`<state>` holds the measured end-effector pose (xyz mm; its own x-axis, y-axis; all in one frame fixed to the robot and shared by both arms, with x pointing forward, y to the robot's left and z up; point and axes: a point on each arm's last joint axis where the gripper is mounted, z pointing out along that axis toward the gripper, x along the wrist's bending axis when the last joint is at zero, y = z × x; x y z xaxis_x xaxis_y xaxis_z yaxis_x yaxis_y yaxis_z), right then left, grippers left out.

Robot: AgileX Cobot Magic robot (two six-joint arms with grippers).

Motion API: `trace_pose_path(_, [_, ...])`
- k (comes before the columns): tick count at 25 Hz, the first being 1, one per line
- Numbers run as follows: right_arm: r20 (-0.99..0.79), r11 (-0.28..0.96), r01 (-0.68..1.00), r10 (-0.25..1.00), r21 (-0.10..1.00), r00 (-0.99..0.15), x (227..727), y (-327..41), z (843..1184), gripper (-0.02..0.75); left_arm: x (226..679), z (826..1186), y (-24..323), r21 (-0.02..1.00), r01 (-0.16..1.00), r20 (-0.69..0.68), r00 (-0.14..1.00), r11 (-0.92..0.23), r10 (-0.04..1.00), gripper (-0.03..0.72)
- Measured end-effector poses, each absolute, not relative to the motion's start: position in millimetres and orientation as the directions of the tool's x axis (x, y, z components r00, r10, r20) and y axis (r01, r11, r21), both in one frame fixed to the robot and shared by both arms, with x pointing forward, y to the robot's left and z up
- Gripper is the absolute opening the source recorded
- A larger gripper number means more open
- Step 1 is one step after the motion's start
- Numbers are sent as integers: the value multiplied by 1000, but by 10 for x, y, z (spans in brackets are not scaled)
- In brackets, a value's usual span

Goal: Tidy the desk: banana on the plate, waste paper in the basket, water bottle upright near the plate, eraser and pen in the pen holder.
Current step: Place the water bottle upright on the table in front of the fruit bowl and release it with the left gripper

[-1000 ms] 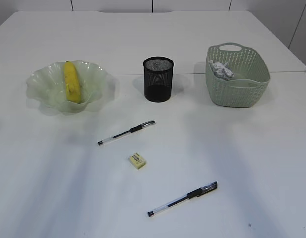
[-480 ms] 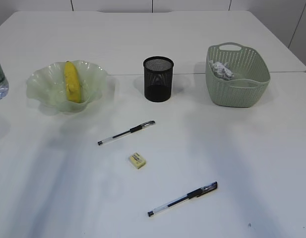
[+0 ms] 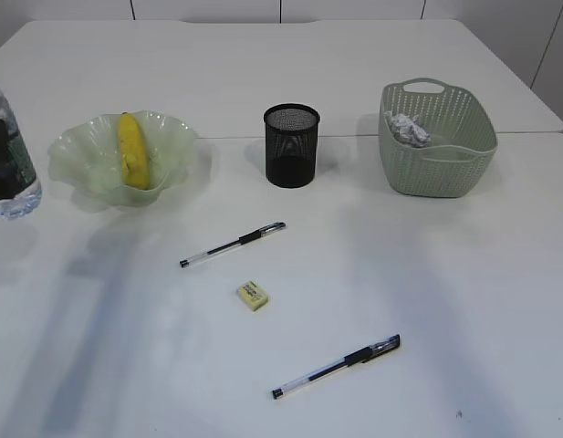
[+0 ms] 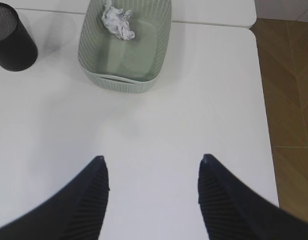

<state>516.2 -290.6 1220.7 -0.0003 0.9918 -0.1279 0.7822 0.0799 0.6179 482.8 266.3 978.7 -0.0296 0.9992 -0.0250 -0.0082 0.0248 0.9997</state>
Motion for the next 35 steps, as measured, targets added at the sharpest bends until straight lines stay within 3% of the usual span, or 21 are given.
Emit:
trace_pose_path(10, [-148,88,782,989,617,5,5162,-2923,12210,428,4919,9374,2641,988,145,-44,-40,49,998,349])
trace_pose_path(26, [-151,91,782,988,617,5,5162,-2925,12210,428,4951,8987,2630,958,280,-51,-54,64,997,349])
trace_pose_path(35, [-153,93,782,988,617,3,5162,-2925,12210,428,4998,8889,2624,966,246,-67,-60,80,996,349])
